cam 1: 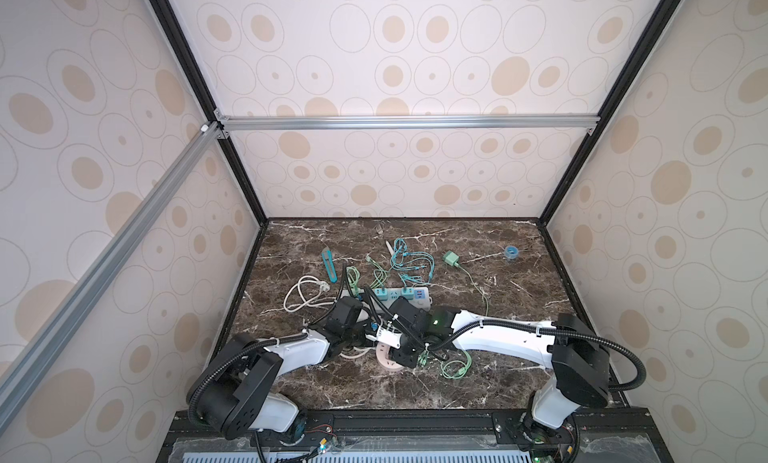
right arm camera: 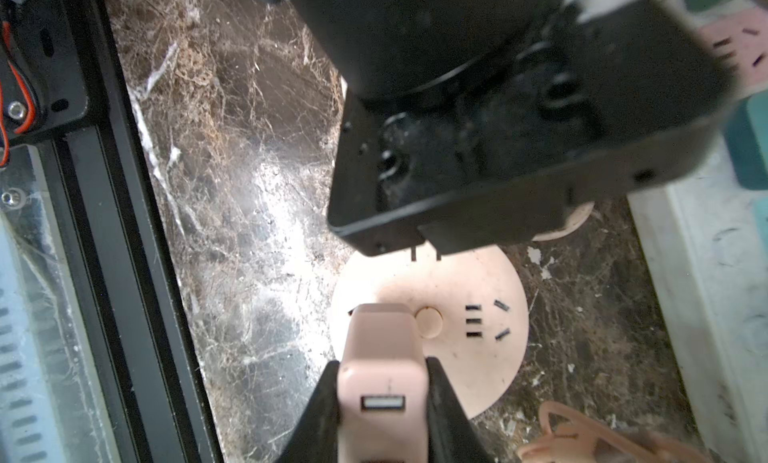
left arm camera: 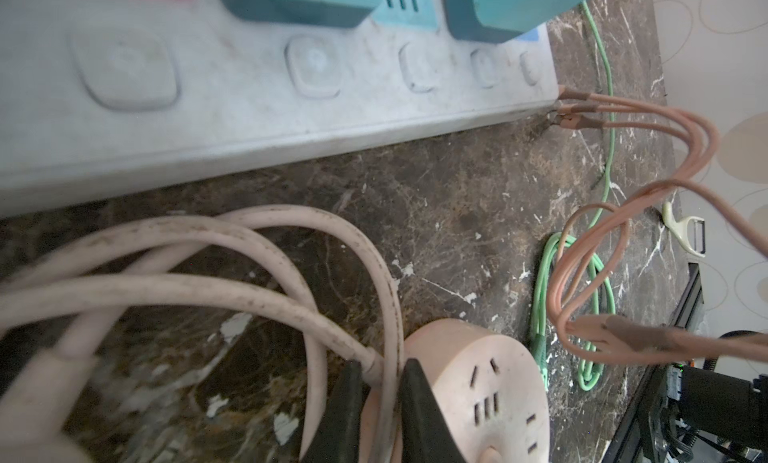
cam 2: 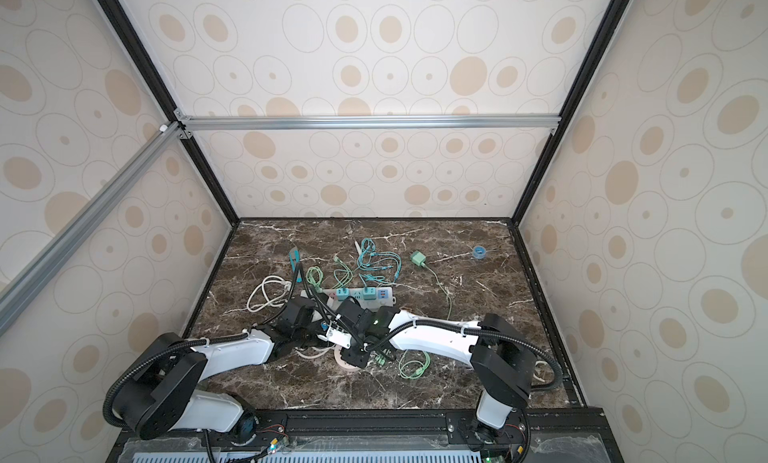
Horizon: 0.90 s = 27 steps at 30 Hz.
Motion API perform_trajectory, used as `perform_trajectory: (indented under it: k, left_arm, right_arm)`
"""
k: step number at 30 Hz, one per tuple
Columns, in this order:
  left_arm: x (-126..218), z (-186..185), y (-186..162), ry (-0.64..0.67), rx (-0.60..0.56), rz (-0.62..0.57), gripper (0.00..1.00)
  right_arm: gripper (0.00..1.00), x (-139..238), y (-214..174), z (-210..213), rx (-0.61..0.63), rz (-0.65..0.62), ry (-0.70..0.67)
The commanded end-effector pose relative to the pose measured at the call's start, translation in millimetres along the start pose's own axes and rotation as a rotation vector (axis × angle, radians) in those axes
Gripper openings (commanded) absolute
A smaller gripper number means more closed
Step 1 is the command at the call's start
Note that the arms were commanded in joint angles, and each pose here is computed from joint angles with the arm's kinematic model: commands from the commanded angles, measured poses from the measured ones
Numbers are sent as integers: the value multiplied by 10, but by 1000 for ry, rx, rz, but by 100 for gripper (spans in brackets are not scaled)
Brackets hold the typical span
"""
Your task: Insert the plug
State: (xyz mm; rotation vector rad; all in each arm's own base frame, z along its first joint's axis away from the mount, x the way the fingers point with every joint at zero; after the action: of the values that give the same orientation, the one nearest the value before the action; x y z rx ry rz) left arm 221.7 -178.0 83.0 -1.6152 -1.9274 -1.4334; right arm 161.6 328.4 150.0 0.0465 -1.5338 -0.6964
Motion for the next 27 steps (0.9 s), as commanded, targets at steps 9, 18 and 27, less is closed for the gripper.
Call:
perform_trajectory:
  k: [9, 18, 27]
  left_arm:
    - [5, -7, -19, 5, -15, 4, 19]
    - [8, -5, -17, 8, -16, 2, 19]
    - [8, -7, -17, 8, -17, 2, 19]
  right_arm:
    - [0, -59, 22, 33, 5, 8, 0]
    - [0, -80, -19, 36, 5, 23, 4]
    - [0, -140, -95, 31, 25, 59, -19]
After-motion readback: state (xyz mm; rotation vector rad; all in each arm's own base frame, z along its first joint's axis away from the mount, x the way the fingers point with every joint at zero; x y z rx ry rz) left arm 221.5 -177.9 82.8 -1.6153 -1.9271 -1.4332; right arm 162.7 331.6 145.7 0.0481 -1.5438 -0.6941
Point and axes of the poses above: each gripper's point midway between its finger pads, its own x axis back along the fingers, its own z axis along the line the jaws close on, y = z × x, the point moved 7 cm from there along x, back along the fingers, and after that the axes turned 8 degrees about -x, right-handed, at the moved point
